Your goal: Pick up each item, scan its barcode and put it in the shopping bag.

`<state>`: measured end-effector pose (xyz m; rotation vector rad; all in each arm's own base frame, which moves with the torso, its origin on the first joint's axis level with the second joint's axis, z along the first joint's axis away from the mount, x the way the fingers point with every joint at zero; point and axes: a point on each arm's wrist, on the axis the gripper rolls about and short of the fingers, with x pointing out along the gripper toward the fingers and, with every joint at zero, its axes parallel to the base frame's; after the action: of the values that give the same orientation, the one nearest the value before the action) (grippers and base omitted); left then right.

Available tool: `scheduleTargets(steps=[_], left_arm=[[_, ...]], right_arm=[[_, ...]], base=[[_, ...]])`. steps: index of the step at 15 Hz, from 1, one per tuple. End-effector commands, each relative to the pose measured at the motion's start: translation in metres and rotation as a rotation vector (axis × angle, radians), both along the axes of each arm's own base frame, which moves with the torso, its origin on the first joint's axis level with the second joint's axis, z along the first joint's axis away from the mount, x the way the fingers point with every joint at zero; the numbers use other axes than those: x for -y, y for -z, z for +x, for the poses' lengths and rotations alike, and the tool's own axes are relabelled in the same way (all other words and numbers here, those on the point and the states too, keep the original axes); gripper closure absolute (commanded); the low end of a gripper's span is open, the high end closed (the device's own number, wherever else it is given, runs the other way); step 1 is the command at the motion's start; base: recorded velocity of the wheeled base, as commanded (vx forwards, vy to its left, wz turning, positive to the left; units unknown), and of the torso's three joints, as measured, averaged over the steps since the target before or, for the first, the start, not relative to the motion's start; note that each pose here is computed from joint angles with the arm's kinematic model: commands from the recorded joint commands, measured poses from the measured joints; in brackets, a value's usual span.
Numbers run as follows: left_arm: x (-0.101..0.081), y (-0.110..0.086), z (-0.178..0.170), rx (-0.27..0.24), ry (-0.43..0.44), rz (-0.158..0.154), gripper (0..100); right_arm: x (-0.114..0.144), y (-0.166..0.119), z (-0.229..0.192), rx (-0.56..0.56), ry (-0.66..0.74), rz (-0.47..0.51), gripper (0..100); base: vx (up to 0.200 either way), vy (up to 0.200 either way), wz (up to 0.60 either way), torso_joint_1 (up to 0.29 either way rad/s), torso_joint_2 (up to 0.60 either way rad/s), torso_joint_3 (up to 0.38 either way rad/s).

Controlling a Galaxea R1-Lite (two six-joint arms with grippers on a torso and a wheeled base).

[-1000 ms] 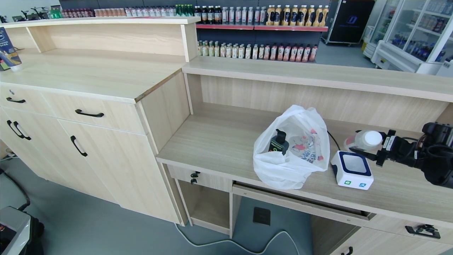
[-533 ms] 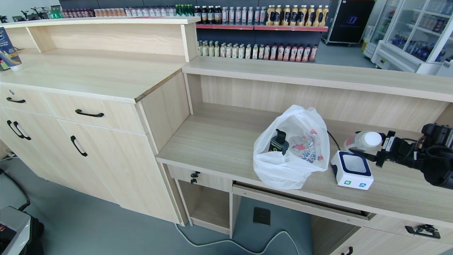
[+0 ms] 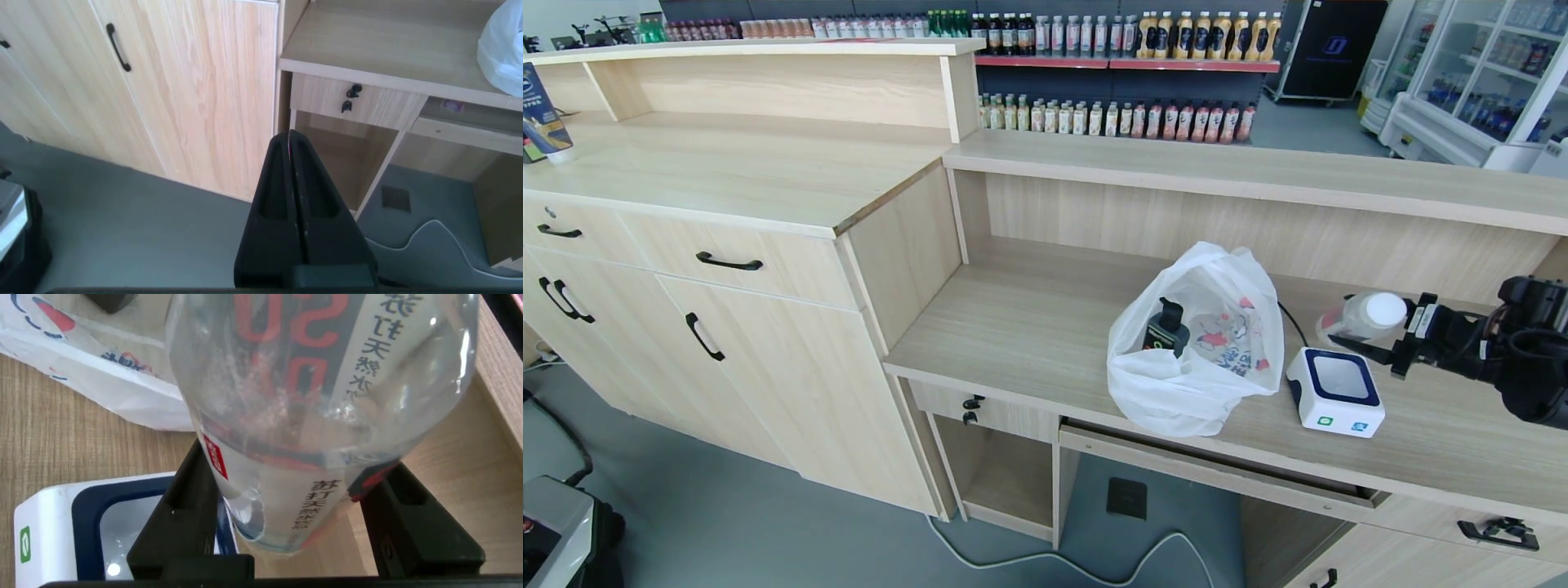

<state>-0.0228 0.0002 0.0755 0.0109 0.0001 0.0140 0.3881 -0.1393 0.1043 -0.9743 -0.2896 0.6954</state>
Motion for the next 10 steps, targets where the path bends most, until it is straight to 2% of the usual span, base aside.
scheduleTargets(steps=[1,2,4,6,8,10], left_arm=[[0.0,0.0,0.0,0.0,-0.001,0.0,100],[0.0,0.0,0.0,0.0,-0.001,0.0,100],[0.0,0.0,0.0,0.0,-0.001,0.0,100],[0.0,0.0,0.0,0.0,-0.001,0.0,100],[0.0,0.0,0.0,0.0,-0.001,0.0,100],[0.0,0.0,0.0,0.0,-0.001,0.0,100]], right_arm=[[-0.006,-0.047,-0.01,0.024,0.019,0.055,100],[-0.01,-0.077,-0.022,-0.024,0.1,0.173,100],[-0.014,-0.111,-0.037,-0.092,0.324,0.426,100],[-0.018,-0.119,-0.042,-0.136,0.615,0.661,100],[-0.02,-0.109,-0.052,-0.208,0.69,0.686,100],[-0.025,-0.099,-0.072,-0.189,0.697,0.678,100]], base=[[0.0,0.0,0.0,0.0,0.0,0.0],[0.0,0.0,0.0,0.0,0.0,0.0],[0.0,0.0,0.0,0.0,0.0,0.0],[0.0,0.0,0.0,0.0,0.0,0.0],[0.0,0.0,0.0,0.0,0.0,0.0],[0.0,0.0,0.0,0.0,0.0,0.0]])
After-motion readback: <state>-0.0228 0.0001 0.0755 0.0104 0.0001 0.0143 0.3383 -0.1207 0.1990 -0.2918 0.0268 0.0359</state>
